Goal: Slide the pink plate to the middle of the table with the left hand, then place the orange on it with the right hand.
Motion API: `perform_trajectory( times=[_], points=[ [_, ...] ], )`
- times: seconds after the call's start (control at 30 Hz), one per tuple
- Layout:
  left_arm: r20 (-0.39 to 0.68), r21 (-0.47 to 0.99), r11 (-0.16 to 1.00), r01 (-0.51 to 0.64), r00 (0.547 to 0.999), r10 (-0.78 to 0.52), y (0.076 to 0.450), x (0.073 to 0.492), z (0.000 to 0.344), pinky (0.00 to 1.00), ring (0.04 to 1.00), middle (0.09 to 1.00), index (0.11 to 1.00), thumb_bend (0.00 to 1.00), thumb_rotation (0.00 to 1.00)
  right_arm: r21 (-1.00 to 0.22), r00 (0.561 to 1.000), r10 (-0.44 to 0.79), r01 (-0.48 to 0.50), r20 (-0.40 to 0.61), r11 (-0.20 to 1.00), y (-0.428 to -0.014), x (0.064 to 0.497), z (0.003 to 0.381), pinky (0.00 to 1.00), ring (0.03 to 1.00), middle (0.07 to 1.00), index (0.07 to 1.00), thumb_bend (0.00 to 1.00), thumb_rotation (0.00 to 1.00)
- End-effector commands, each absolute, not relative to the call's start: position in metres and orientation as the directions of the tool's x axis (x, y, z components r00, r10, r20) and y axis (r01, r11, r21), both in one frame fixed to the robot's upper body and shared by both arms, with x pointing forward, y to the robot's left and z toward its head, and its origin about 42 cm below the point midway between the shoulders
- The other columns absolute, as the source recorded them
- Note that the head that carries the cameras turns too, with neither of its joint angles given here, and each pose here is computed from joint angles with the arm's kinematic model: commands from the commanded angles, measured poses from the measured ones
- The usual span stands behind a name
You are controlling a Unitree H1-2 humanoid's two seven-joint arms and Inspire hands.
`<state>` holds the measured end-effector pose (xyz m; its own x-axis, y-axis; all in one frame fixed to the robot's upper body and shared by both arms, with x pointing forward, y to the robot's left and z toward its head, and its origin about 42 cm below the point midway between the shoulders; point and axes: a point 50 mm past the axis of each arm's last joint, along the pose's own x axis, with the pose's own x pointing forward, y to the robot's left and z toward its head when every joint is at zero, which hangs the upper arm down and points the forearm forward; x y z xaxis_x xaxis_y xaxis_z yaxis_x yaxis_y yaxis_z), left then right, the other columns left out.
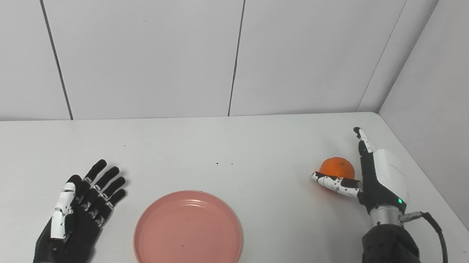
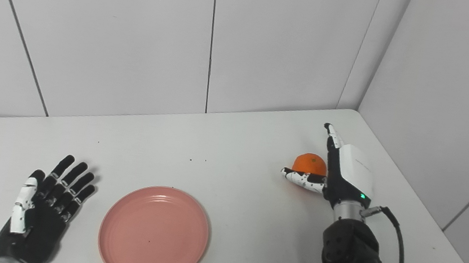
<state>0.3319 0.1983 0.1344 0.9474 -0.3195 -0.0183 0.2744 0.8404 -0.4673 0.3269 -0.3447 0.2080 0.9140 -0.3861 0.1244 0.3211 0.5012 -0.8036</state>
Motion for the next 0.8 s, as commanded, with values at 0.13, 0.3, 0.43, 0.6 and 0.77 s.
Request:
perform_trajectory(
  times=[0.13,0.3,0.43,0.6,0.77],
  points=[
    [-0.120,-0.474,0.851,0.225,0.941,-0.315,0.205,0.325,0.118,0.94,0.911,0.917,0.919,0.30,1.00,-0.806,0.896,-0.405,0.372,0.181,0.461,-0.358,0.344,0.221,0.71,0.845,0.910,0.925,0.94,0.39],
    [-0.121,-0.468,0.853,0.231,0.939,-0.321,0.209,0.325,0.118,0.94,0.916,0.921,0.921,0.30,1.00,-0.799,0.892,-0.423,0.369,0.161,0.475,-0.364,0.354,0.216,0.70,0.843,0.911,0.921,0.95,0.39],
    [-0.122,-0.461,0.857,0.232,0.939,-0.320,0.210,0.324,0.118,0.94,0.913,0.917,0.917,0.30,1.00,-0.796,0.892,-0.427,0.363,0.146,0.485,-0.367,0.359,0.214,0.71,0.845,0.909,0.916,0.95,0.39],
    [-0.119,-0.462,0.855,0.237,0.938,-0.325,0.210,0.324,0.119,0.94,0.917,0.920,0.920,0.30,1.00,-0.797,0.896,-0.425,0.347,0.127,0.494,-0.368,0.364,0.210,0.71,0.841,0.902,0.908,0.96,0.40],
    [-0.124,-0.460,0.857,0.232,0.939,-0.321,0.210,0.324,0.119,0.95,0.919,0.922,0.923,0.29,1.00,-0.790,0.893,-0.434,0.349,0.118,0.503,-0.367,0.368,0.204,0.69,0.826,0.888,0.896,0.97,0.40]
  ],
)
